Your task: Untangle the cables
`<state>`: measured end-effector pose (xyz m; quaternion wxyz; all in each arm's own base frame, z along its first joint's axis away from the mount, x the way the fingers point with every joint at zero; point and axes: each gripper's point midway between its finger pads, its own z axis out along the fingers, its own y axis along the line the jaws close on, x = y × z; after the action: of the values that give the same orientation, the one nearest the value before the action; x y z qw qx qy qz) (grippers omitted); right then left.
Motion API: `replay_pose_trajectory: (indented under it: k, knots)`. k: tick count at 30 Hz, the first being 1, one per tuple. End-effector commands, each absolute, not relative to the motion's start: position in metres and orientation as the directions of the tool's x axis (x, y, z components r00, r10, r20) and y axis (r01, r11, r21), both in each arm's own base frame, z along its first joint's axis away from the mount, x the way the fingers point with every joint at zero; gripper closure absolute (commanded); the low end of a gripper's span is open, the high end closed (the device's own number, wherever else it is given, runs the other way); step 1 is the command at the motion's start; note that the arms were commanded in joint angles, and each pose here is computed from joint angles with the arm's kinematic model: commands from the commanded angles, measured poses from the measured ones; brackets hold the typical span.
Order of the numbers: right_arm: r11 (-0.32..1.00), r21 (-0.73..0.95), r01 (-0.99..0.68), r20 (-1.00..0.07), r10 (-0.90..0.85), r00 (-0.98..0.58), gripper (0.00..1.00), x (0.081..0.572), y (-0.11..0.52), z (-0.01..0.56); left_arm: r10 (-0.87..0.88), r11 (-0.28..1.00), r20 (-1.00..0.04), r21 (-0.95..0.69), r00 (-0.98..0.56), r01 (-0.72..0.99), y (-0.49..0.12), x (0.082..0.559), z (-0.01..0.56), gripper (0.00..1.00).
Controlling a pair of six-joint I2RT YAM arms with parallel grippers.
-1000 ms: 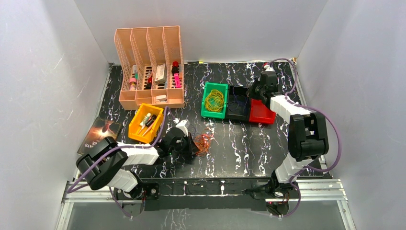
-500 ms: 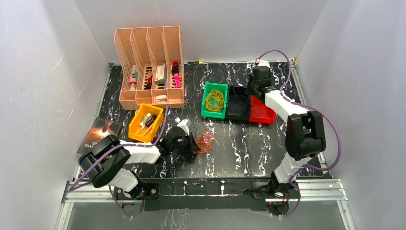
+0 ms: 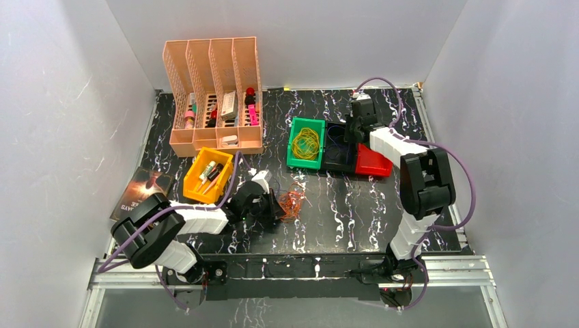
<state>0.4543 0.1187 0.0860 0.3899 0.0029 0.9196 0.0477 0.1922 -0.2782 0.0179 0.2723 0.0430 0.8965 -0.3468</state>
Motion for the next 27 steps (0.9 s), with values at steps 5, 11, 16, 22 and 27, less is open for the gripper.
replay_pose_trajectory:
  k: [5,11,16,22,27]
  knots:
    - [0.981,0.150,-0.127,-0.732,0.024,-0.681,1.00,0.467,0.145,0.098,-0.086,0.799,-0.497,-0.552,-0.864,0.238,-0.260,0.181,0.002,1.00]
    - [0.983,0.140,-0.118,-0.725,0.021,-0.688,0.99,0.466,0.143,0.095,-0.089,0.801,-0.497,-0.551,-0.863,0.235,-0.258,0.180,0.001,1.00]
    - [0.983,0.141,-0.116,-0.734,0.025,-0.678,0.89,0.468,0.143,0.102,-0.091,0.799,-0.498,-0.553,-0.863,0.235,-0.259,0.181,0.002,1.00]
    - [0.982,0.151,-0.118,-0.781,0.045,-0.623,0.79,0.470,0.143,0.136,-0.088,0.798,-0.497,-0.553,-0.863,0.237,-0.259,0.180,0.001,1.00]
    - [0.987,0.130,-0.096,-0.815,0.051,-0.577,0.73,0.471,0.135,0.165,-0.090,0.796,-0.497,-0.556,-0.863,0.237,-0.259,0.180,0.002,1.00]
